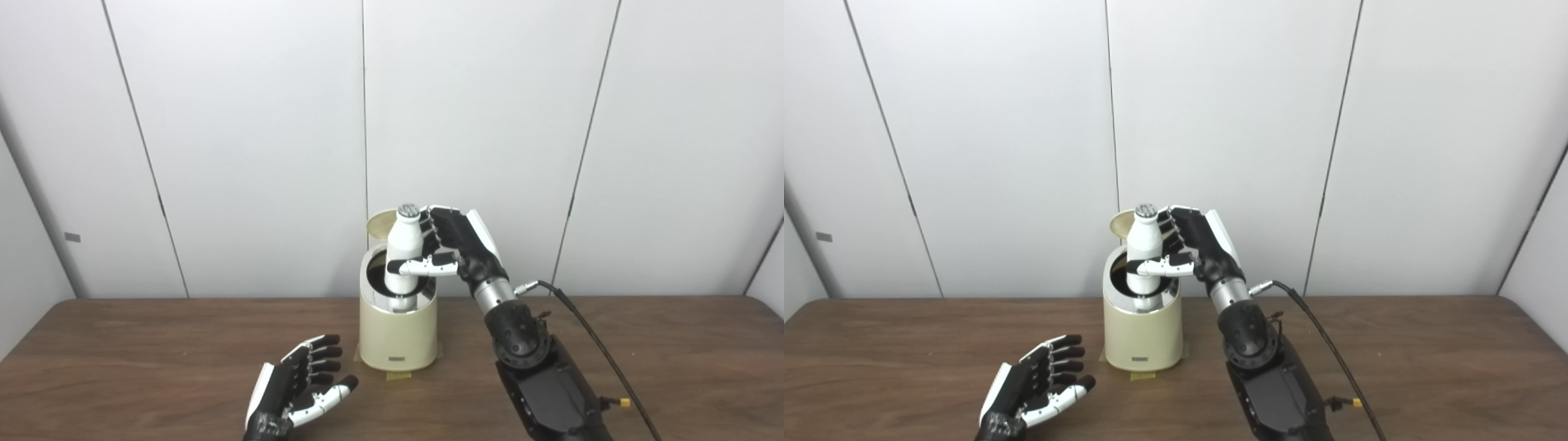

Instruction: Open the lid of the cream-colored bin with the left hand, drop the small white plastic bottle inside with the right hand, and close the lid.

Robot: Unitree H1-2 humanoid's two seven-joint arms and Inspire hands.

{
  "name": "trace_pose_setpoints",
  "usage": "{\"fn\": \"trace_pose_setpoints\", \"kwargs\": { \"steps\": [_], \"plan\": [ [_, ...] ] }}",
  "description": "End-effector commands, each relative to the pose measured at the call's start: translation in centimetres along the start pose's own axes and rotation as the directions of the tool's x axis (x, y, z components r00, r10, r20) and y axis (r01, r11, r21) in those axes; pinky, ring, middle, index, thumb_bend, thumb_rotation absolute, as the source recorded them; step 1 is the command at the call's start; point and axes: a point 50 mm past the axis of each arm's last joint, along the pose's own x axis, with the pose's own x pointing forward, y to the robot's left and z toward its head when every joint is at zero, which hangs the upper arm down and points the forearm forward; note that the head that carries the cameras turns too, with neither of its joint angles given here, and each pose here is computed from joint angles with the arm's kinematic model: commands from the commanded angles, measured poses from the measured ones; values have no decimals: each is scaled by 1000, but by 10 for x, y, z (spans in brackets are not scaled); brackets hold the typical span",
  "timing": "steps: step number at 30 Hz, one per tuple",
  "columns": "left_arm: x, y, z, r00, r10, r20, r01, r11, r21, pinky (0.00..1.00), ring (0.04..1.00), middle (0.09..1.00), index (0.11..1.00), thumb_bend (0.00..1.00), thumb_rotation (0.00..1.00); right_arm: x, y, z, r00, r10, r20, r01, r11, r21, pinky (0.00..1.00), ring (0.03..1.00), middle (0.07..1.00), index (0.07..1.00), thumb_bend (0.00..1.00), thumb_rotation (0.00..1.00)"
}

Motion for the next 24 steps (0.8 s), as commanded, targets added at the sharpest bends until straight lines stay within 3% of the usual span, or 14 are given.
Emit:
{"fn": "trace_pose_setpoints", "kwargs": {
  "steps": [1,10,20,24],
  "plan": [
    [9,0,23,996,8,88,-8,1000,-3,691,714,755,796,692,125,23,-8,39,989,-47,140,45,999,18,336,391,491,540,495,0],
    [8,-1,24,996,8,89,-7,1000,-4,681,710,751,795,691,129,17,-5,30,973,-56,225,54,998,18,296,407,498,557,489,0],
    [6,-1,26,996,5,90,-4,1000,-8,694,717,758,794,694,129,8,-11,15,930,-28,366,72,992,-107,323,392,491,560,490,0],
    [7,-1,26,995,4,95,-4,1000,-8,690,712,752,792,691,113,6,-13,12,927,-9,374,69,987,-146,336,398,491,543,494,0]
  ]
}}
